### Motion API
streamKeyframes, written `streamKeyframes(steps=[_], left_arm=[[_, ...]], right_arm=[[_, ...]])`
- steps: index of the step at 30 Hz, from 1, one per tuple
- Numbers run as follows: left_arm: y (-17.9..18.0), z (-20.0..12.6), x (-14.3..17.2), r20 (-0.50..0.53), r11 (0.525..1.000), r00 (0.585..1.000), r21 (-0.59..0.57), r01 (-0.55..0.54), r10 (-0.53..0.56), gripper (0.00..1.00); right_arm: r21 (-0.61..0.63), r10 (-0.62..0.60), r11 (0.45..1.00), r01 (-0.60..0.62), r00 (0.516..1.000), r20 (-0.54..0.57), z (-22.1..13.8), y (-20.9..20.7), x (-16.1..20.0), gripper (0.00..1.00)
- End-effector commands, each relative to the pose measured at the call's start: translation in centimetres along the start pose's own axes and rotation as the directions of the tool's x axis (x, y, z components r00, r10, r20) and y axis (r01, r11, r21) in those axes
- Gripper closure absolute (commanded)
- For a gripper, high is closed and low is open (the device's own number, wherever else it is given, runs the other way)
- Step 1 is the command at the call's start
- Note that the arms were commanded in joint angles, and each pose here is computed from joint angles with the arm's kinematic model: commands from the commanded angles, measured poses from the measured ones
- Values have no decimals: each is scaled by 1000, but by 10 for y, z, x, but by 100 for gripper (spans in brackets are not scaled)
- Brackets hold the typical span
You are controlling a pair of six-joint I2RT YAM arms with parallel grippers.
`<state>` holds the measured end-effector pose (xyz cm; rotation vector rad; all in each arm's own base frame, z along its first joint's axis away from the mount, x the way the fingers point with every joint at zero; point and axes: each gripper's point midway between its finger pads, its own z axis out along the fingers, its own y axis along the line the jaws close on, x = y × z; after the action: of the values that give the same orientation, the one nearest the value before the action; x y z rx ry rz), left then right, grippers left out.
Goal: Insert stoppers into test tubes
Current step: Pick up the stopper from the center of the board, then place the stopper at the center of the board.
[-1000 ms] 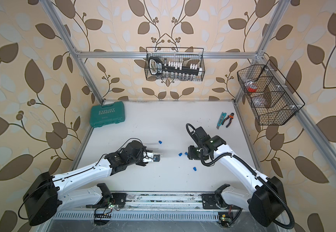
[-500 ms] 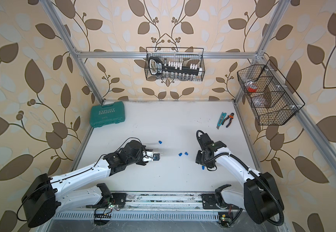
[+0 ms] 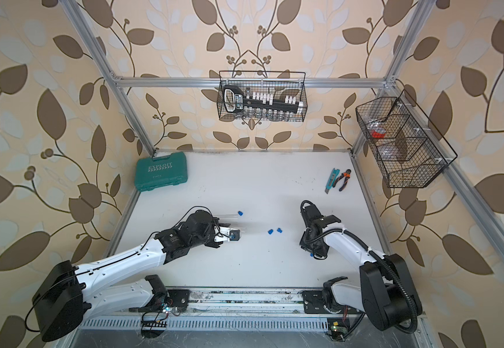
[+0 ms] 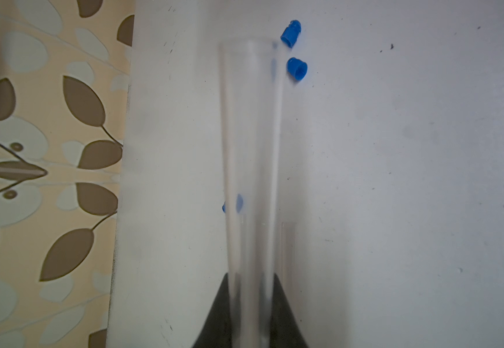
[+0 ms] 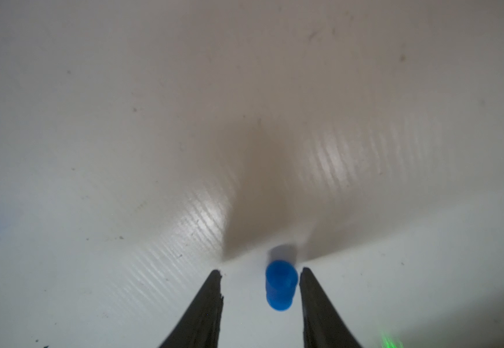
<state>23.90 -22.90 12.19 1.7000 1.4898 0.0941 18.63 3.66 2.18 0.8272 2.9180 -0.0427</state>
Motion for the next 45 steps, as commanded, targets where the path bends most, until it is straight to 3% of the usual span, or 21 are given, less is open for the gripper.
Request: streamKeyframes(steps=[1,21,24,33,45], left_arm=[[9,-5,-9,39,1000,999,-27,4,-3,100],[10,-7,-9,42,999,999,-37,-8,9,100],[11,-7,-9,42,999,999,-40,-8,9,100],[11,-7,-9,43,999,999,-47,-8,10,100],[25,-30,9,-9,981,989,-130,146,-148,100]], right_arm=[[29,50,998,-50,999,2,1,-11,4,62],[25,89,996,-89,996,-21,9,-11,8,80],[10,81,997,-81,997,-15,6,-8,5,87],[-65,86,994,-88,996,-26,-7,8,3,90],[-248,311,917,-313,949,-48,-49,89,30,89]])
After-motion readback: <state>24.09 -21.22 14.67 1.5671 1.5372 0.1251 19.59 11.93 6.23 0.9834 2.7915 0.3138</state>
